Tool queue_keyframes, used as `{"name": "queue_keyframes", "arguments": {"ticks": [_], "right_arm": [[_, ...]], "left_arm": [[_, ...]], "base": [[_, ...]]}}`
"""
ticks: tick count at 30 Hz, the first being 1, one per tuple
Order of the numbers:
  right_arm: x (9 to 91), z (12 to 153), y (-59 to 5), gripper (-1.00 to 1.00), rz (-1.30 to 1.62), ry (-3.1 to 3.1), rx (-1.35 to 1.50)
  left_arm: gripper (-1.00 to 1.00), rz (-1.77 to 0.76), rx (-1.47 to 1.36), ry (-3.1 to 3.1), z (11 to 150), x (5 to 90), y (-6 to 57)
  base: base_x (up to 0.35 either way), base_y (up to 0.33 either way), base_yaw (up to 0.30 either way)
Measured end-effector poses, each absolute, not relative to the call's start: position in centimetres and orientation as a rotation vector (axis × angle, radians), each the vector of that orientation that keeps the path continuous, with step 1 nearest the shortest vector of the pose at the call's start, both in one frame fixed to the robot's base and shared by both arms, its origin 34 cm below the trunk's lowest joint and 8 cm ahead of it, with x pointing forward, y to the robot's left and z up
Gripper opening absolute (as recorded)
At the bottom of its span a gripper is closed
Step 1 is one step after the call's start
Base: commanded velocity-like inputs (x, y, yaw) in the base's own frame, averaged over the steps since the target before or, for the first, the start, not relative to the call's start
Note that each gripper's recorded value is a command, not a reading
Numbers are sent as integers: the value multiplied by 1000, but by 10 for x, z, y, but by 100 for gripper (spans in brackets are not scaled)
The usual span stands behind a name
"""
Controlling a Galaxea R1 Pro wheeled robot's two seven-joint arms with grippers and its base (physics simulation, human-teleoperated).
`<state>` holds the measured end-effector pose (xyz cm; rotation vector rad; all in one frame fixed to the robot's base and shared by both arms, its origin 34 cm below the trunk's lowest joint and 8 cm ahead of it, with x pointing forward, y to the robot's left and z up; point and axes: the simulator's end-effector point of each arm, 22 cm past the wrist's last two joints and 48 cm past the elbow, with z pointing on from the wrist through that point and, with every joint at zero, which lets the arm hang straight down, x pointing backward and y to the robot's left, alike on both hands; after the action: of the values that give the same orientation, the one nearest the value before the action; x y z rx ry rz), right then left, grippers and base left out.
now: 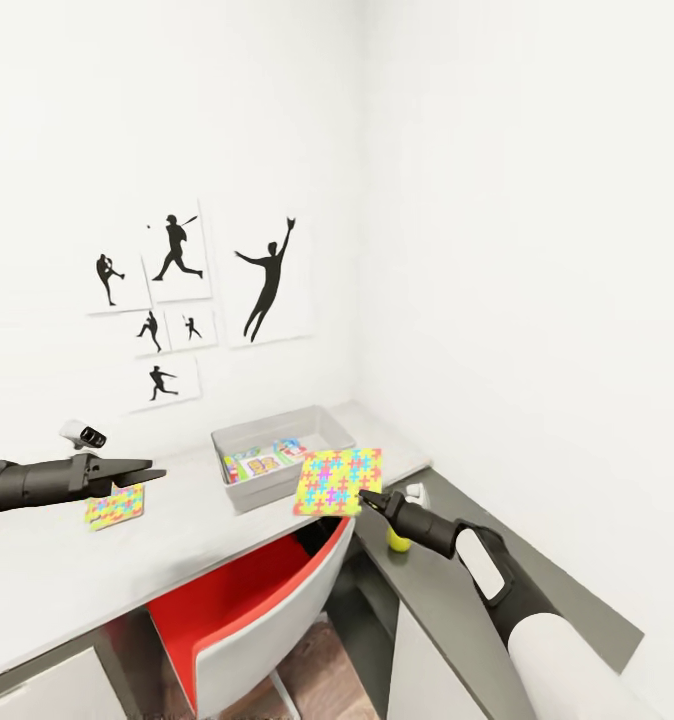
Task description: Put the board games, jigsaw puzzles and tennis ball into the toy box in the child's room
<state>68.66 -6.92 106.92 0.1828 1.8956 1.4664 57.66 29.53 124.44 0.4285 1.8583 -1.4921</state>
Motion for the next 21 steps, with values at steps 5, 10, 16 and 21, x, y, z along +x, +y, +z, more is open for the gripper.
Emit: {"name": "queue_keyframes", "arguments": {"ticks": [5,10,16,21], "right_arm": [[687,1069,-69,-100,1468,1895,183],[687,1071,-70,-100,1469,1889,182],[687,1087,-69,-100,1471,1848,146],[686,1083,-70,-100,1472,1850,148]], "left_arm": [[100,-1493,430,1858,1244,577,294],[100,-1493,432,1853,1243,577,294],[100,-1503,397,1860,1237,580,300],[100,-1504,390,1866,1232,582,301]], "base": [[6,0,281],[1,0,206],[0,47,28],[0,106,2]]}}
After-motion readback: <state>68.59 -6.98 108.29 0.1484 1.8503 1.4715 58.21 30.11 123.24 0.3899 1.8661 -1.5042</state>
